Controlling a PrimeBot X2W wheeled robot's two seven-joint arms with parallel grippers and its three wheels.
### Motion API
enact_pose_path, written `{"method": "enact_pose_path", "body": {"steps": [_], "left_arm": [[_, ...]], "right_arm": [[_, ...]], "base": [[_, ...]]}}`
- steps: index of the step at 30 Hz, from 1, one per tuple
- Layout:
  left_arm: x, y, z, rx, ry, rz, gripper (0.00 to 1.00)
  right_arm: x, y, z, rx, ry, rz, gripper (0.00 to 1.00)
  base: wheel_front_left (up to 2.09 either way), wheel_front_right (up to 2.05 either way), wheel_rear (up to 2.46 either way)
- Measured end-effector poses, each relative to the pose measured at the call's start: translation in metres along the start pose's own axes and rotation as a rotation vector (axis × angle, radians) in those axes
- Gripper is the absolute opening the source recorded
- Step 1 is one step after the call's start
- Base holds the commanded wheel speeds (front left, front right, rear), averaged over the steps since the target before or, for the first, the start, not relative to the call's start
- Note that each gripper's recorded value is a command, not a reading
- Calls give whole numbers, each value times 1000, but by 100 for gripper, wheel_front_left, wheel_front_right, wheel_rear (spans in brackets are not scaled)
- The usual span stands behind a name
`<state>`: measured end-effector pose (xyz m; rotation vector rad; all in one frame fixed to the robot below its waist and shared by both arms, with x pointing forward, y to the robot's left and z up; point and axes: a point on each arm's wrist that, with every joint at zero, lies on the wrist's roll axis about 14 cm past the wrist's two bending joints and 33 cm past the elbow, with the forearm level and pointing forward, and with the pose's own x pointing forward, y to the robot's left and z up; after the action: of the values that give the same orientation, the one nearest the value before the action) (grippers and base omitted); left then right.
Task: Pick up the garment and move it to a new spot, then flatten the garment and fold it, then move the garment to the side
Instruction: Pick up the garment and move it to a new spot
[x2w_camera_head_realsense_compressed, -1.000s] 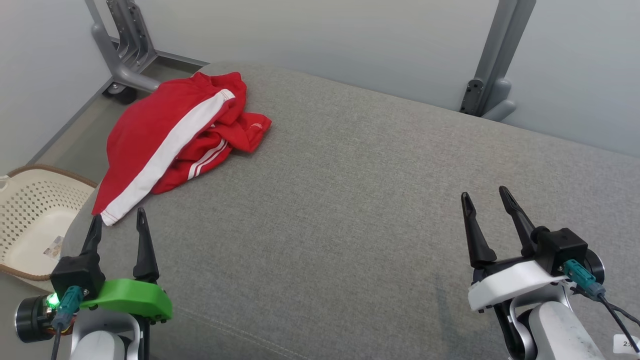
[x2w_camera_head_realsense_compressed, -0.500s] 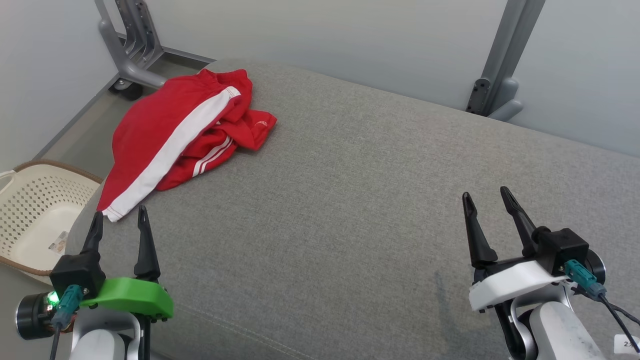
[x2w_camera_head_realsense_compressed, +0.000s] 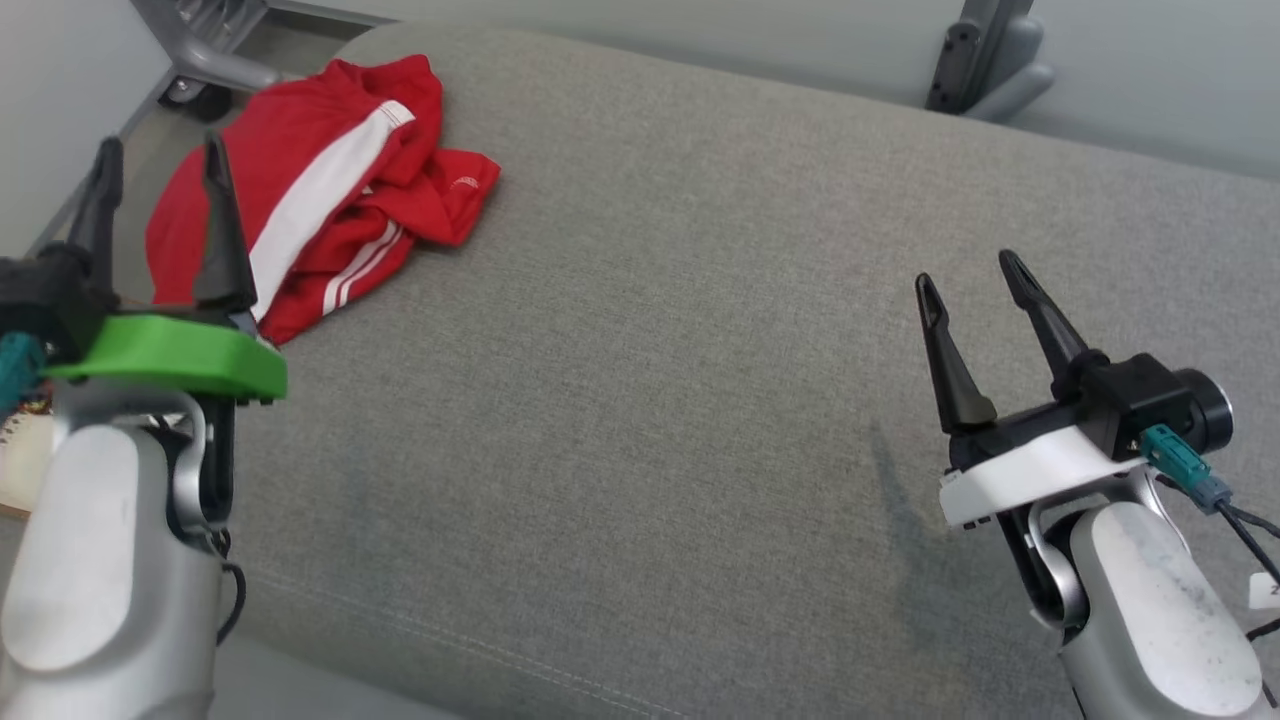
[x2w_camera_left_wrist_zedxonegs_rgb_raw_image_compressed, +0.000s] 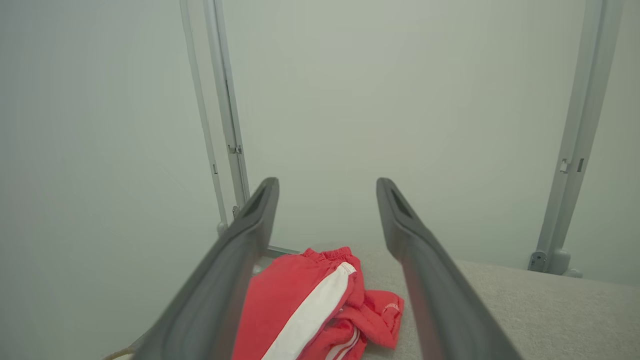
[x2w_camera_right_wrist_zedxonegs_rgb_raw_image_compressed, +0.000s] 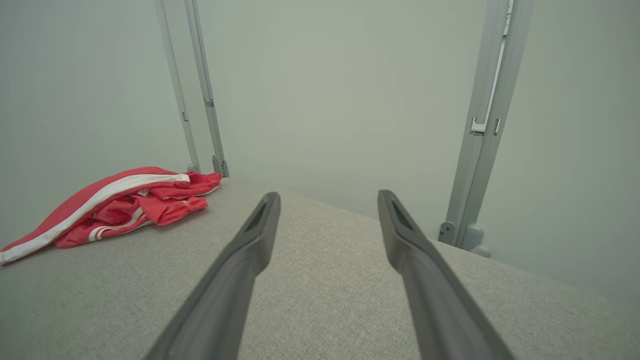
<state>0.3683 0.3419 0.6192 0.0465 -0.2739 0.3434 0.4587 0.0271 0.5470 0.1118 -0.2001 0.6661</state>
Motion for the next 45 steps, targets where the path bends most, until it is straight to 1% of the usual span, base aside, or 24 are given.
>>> {"method": "enact_pose_path", "body": {"steps": [4,8,12,17,23,26,30,31,32,33,35,40,45], "left_arm": [[40,-17,-25,1,89,-61,100],[66,-22,-78,2,264,-86,100],[73,-22,-140,-1,464,-83,100],[73,-19,-198,1,641,-62,100],[69,-11,-251,21,771,-22,100],[72,-10,-262,38,767,-17,100],[81,-5,-264,72,725,5,100],[81,-3,-264,83,719,10,76],[81,0,-262,90,715,15,41],[82,3,-260,96,708,24,0],[86,11,-254,113,684,41,0],[90,15,-243,125,645,48,0],[105,18,-216,124,551,51,0]], "right_arm": [[9,-19,-10,-9,4,-11,100],[13,-32,-28,3,26,-22,100],[11,-46,-48,18,57,-44,100],[4,-67,-71,26,97,-88,100],[-10,-87,-101,39,159,-136,100],[-14,-94,-112,43,181,-152,100],[-18,-97,-121,47,200,-162,100],[-19,-97,-121,46,202,-162,100],[-18,-97,-121,45,201,-162,100],[-18,-97,-120,44,199,-161,100],[-18,-97,-119,43,198,-160,100],[-17,-96,-114,42,192,-163,100],[-19,-94,-105,46,179,-174,100]], "base": [[0,0,0],[0,0,0],[0,0,0],[0,0,0],[0,0,0],[0,0,0],[0,0,0],[0,0,0],[0,0,0],[0,0,0],[0,0,0],[0,0,0],[0,0,0]]}}
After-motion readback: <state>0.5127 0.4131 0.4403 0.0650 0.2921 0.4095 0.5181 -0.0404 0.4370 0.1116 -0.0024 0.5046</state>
